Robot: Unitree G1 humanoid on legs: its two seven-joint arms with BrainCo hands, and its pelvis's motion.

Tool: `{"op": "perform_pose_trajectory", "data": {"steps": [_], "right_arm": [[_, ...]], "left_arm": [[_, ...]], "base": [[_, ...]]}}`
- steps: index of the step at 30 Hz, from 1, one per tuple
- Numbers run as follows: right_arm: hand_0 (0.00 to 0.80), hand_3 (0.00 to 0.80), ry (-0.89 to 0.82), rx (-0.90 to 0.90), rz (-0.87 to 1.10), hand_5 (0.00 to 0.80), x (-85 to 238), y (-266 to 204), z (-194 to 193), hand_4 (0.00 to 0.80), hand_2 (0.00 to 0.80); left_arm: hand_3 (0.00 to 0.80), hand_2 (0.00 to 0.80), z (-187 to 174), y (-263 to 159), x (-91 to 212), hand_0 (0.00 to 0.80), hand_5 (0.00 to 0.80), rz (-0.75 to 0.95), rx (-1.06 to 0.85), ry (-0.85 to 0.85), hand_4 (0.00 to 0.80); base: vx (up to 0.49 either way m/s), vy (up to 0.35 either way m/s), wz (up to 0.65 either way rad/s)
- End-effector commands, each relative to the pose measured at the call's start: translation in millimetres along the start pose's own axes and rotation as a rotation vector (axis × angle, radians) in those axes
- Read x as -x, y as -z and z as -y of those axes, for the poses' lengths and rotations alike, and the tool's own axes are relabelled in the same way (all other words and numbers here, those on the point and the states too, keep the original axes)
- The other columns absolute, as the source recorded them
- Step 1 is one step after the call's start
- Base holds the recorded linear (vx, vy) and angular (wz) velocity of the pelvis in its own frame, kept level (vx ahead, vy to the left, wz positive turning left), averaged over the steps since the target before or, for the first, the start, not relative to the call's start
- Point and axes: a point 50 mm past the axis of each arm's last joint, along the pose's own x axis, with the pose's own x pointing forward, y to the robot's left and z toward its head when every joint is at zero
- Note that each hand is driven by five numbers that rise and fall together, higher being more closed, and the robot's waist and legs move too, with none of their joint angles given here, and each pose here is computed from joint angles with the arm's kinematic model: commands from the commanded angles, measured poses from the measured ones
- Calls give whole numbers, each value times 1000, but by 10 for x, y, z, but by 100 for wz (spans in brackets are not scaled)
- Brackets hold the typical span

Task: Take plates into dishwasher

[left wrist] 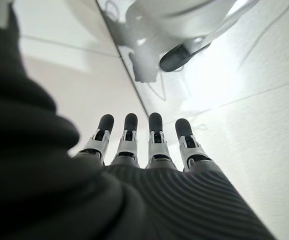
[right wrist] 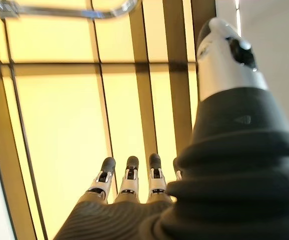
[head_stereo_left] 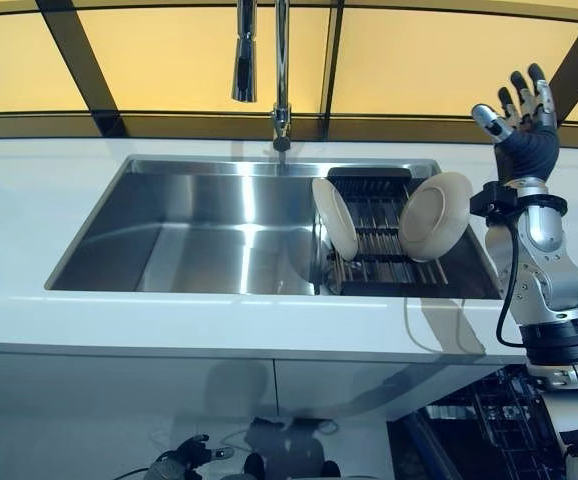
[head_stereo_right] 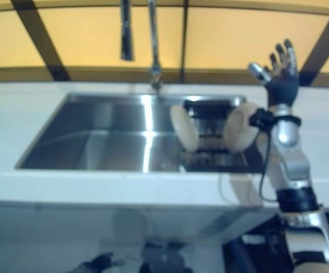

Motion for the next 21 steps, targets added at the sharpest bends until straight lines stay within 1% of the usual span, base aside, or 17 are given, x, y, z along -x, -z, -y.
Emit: {"op": "perform_pose_trajectory", "data": {"steps": [1, 5, 9, 13, 16, 21], "right_arm": [[0, 0, 129, 81, 119, 0, -113, -289, 308, 0, 0], [0, 0, 210, 175, 79, 0, -189, -342, 540, 0, 0], [0, 0, 260, 248, -52, 0, -264, -267, 738, 0, 0], [0, 0, 303, 241, -217, 0, -329, -143, 900, 0, 0], [0, 0, 333, 232, -304, 0, -380, -117, 996, 0, 0], [0, 0, 314, 226, -418, 0, -460, -126, 1052, 0, 0]], "left_arm": [[0, 0, -90, 156, 19, 0, 0, -74, -64, -5, 0], [0, 0, -147, 174, 25, 0, 0, -90, -71, -8, 0], [0, 0, -199, 163, 28, 0, 0, -97, -83, -12, 0], [0, 0, -241, 129, 26, 0, 0, -95, -101, -14, 0], [0, 0, -267, 85, 22, 0, 0, -88, -117, -14, 0], [0, 0, -297, 37, 19, 0, 0, -83, -139, -13, 0]], "base": [[9, 80, -7], [22, 65, -6], [20, 37, -20], [24, 32, -18], [27, 30, -5], [19, 13, -1]]}}
